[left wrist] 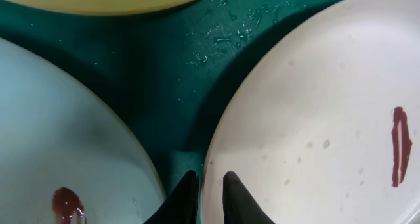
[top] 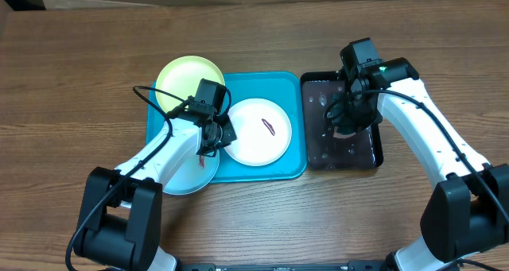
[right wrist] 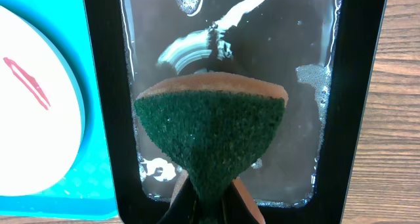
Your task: Clean dirty plates on tray and stack at the side
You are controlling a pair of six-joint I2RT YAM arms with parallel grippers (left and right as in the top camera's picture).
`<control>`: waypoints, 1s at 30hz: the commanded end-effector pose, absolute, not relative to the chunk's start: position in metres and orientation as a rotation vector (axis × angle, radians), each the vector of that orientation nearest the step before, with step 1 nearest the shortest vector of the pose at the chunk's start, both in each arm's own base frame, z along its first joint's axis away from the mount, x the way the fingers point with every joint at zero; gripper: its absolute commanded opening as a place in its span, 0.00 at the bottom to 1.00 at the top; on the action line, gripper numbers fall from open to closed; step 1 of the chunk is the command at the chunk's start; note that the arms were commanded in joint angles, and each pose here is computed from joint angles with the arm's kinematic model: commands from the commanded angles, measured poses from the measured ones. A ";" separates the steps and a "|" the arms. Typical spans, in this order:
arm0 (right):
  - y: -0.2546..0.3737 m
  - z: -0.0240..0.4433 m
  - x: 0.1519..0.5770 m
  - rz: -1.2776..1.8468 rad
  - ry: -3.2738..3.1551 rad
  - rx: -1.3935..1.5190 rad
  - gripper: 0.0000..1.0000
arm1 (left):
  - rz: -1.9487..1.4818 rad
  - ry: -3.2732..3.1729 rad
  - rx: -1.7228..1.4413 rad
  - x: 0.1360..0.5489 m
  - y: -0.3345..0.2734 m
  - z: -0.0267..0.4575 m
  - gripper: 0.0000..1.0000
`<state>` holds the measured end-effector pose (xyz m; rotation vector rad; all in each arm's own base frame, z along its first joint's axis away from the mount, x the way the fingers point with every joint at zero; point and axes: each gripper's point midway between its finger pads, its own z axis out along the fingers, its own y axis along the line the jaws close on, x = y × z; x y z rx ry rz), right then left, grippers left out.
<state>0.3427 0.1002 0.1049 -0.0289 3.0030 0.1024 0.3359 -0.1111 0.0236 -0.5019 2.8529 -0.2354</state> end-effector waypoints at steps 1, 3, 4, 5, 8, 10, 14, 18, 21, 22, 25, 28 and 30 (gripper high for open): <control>0.101 0.113 0.346 0.100 2.972 -0.036 0.04 | -0.189 2.869 -0.484 0.331 -0.112 0.015 0.16; 0.101 0.113 0.346 0.100 2.972 -0.036 0.04 | -0.166 2.862 -0.477 0.331 -0.111 0.015 0.16; 0.101 0.113 0.346 0.100 2.972 -0.036 0.04 | -0.155 2.860 -0.474 0.331 -0.111 0.015 0.16; 0.101 0.113 0.346 0.100 2.972 -0.036 0.04 | -0.144 2.857 -0.470 0.332 -0.110 0.015 0.16; 0.101 0.113 0.346 0.100 2.971 -0.036 0.04 | -0.139 2.857 -0.462 0.331 -0.112 0.015 0.16; 0.101 0.113 0.346 0.101 2.969 -0.036 0.04 | -0.138 2.857 -0.462 0.331 -0.112 0.015 0.16; 0.101 0.113 0.346 0.101 2.969 -0.036 0.04 | -0.137 2.858 -0.462 0.331 -0.112 0.015 0.17; 0.101 0.113 0.346 0.101 2.969 -0.036 0.04 | -0.135 2.862 -0.462 0.330 -0.111 0.015 0.17; 0.102 0.113 0.346 0.102 2.969 -0.036 0.04 | -0.134 2.863 -0.462 0.330 -0.111 0.015 0.17; 0.102 0.113 0.346 0.102 2.969 -0.036 0.04 | -0.134 2.863 -0.462 0.330 -0.111 0.015 0.17; 0.102 0.113 0.346 0.102 2.969 -0.035 0.04 | -0.130 2.860 -0.463 0.330 -0.111 0.014 0.16; 0.102 0.113 0.346 0.102 2.969 -0.036 0.04 | -0.131 2.860 -0.463 0.329 -0.110 0.012 0.16; 0.102 0.113 0.346 0.102 2.969 -0.036 0.04 | -0.132 2.859 -0.463 0.329 -0.110 0.012 0.17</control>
